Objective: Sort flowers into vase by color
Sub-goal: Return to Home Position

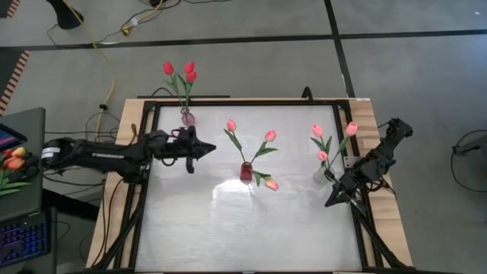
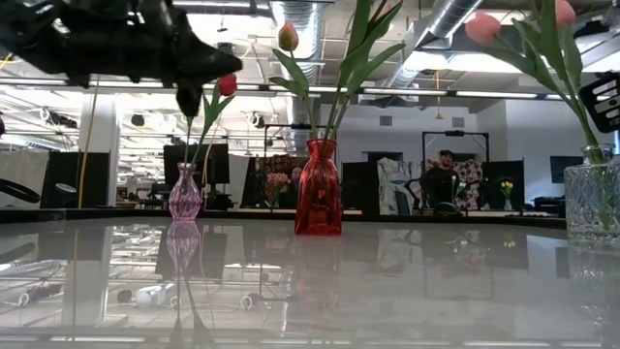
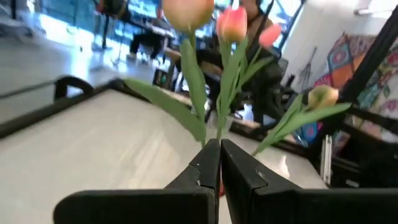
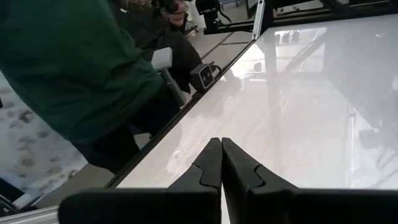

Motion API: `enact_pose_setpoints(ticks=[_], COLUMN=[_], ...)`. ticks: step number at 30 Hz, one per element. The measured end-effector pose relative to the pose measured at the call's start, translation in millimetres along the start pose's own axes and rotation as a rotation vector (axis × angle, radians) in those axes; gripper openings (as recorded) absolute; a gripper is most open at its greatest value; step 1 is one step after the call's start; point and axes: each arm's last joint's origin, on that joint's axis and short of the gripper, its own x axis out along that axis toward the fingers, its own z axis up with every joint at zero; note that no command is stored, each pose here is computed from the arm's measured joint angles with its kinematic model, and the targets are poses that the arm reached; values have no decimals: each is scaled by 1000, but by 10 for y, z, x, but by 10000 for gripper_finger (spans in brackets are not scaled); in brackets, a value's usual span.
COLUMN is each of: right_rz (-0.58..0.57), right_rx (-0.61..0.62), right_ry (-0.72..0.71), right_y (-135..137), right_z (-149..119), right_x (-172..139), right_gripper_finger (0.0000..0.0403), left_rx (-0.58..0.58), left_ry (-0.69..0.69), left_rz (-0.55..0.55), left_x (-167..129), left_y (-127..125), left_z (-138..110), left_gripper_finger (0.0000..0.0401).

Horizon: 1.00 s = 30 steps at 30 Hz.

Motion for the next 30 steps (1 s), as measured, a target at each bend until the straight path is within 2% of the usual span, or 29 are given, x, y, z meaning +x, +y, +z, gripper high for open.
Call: enact_pose_setpoints(ticks=[5,10,15,18,27,30], right_rz=[-1,-15,-69,-103,-98,-97], right_rx=[-1,-9,-116,-129,-198,-199], right_ry=[0,-4,-18,-29,-71,-71], right_y=[0,-5,-21,-30,-23,-22], right_z=[0,1,6,11,31,30], right_x=[0,0,0,0,13,13], right_gripper_finger=[31,31,31,31,31,31], left_rx=[6,16,3,-5,-7,-8], left_ry=[-38,-7,-4,1,-8,-13], left_rz=[74,135,186,215,227,195], left_x=[-244,-388,-437,-450,-452,-449], left_y=[3,34,76,98,102,90], left_z=[-20,-118,-212,-257,-254,-243], left_gripper_finger=[0,0,0,0,0,0])
